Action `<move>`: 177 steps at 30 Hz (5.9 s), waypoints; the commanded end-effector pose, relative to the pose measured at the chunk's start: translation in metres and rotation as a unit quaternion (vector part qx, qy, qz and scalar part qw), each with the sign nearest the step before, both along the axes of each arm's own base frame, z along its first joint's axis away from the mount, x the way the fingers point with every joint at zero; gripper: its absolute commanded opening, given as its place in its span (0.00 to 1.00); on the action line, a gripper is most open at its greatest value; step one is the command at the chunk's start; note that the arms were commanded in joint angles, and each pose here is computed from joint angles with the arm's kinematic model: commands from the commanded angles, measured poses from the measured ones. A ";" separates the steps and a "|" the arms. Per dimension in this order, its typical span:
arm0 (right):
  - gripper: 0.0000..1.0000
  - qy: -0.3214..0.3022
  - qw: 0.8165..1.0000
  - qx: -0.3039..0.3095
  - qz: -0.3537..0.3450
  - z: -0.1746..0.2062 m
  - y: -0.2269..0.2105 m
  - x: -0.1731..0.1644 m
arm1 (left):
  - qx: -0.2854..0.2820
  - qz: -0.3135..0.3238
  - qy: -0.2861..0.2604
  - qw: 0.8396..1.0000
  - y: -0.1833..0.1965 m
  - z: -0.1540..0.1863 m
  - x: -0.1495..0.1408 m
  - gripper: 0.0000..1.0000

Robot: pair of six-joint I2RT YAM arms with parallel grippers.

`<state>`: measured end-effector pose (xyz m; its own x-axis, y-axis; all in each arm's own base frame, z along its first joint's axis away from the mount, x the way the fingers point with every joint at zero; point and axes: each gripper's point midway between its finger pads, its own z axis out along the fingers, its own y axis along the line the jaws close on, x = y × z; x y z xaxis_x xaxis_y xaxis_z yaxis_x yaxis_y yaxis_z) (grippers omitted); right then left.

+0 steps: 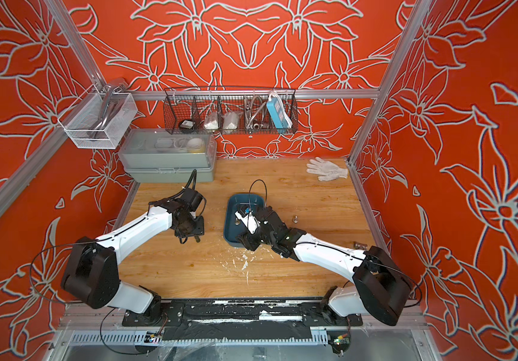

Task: Put the chess pieces into the storage box
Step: Pick up the chess piece at the center of the board, then place the chess piece in the storage box.

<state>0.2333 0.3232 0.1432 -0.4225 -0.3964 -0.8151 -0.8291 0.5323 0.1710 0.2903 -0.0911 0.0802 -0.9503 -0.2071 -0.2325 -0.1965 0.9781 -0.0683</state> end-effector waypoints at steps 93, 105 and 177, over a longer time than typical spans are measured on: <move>0.58 -0.022 0.999 -0.022 0.043 -0.009 0.030 -0.006 | 0.033 -0.010 0.027 0.999 0.011 -0.032 0.007 0.15; 0.60 -0.069 0.996 0.033 -0.054 0.042 -0.011 0.013 | 0.032 -0.048 -0.023 0.998 -0.014 0.037 0.011 0.14; 0.60 -0.102 0.967 0.142 -0.185 0.053 -0.091 0.040 | 0.046 -0.172 0.018 0.984 -0.156 -0.057 0.071 0.20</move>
